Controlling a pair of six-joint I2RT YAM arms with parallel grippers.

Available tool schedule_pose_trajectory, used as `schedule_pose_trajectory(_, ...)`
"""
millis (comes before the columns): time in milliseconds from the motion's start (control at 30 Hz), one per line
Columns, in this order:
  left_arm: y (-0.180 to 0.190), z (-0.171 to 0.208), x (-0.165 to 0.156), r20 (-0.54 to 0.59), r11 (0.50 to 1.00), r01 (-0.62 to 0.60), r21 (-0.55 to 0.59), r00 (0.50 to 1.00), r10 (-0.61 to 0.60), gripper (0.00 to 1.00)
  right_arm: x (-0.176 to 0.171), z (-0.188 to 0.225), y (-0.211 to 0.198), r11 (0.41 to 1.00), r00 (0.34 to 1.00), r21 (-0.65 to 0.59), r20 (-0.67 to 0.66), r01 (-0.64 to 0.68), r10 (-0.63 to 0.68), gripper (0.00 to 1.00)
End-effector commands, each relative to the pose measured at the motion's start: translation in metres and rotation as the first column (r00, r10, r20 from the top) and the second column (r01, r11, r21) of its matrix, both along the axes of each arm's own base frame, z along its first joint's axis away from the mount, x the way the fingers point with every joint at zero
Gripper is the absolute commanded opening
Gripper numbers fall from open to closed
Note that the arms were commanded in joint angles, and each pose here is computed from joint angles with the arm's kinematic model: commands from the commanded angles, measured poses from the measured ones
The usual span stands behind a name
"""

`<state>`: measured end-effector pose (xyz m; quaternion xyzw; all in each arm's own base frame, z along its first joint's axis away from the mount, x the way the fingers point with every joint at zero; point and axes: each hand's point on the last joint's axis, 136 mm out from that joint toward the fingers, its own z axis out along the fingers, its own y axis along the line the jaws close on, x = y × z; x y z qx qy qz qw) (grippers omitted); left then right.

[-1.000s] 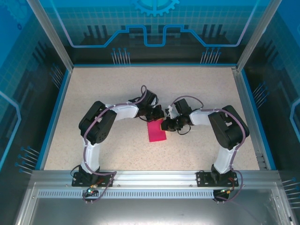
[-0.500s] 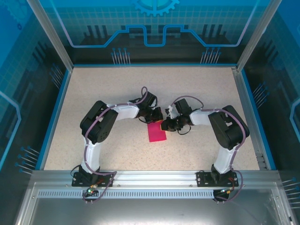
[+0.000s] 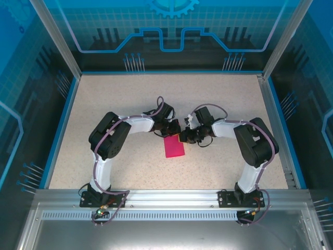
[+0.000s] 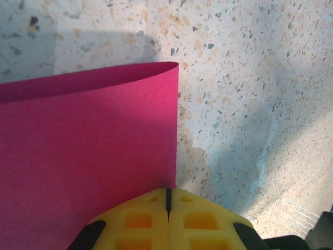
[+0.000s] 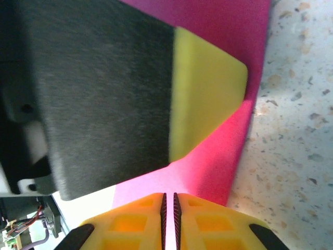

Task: Fold a paper plane with a square sheet of paper (pick it up from the middle)
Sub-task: First fold in half a square sheet of paper at the center of the table.

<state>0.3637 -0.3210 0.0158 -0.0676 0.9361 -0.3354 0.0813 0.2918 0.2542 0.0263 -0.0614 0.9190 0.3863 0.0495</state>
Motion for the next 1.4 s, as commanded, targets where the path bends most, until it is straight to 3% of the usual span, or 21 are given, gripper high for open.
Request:
schedule_pose_trajectory(0,0.015,-0.026,-0.014,-0.057,0.998,-0.007,0.06,0.998,0.011,0.0,-0.004,-0.01,0.001,1.0,0.999,-0.02,-0.044,-0.008,0.007,0.15)
schedule_pose_trajectory(667,0.036,-0.042,-0.024,-0.065,0.996,-0.029,0.079,0.997,0.034,0.0,-0.087,-0.016,-0.032,0.997,0.987,-0.053,-0.158,-0.052,0.043,0.15)
schedule_pose_trajectory(967,0.033,-0.038,-0.022,-0.066,0.998,-0.033,0.06,0.997,0.037,0.0,-0.024,0.035,-0.013,0.999,0.997,-0.027,0.054,0.048,-0.046,0.16)
schedule_pose_trajectory(1100,0.032,-0.037,-0.022,-0.074,0.998,-0.039,0.054,0.996,0.043,0.0,-0.013,0.017,0.001,0.997,0.999,-0.07,0.032,0.037,-0.035,0.15)
schedule_pose_trajectory(1367,0.032,-0.037,-0.022,-0.083,0.997,-0.051,0.051,0.995,0.055,0.0,0.024,0.005,0.003,0.983,0.985,-0.116,0.116,0.14,-0.126,0.13)
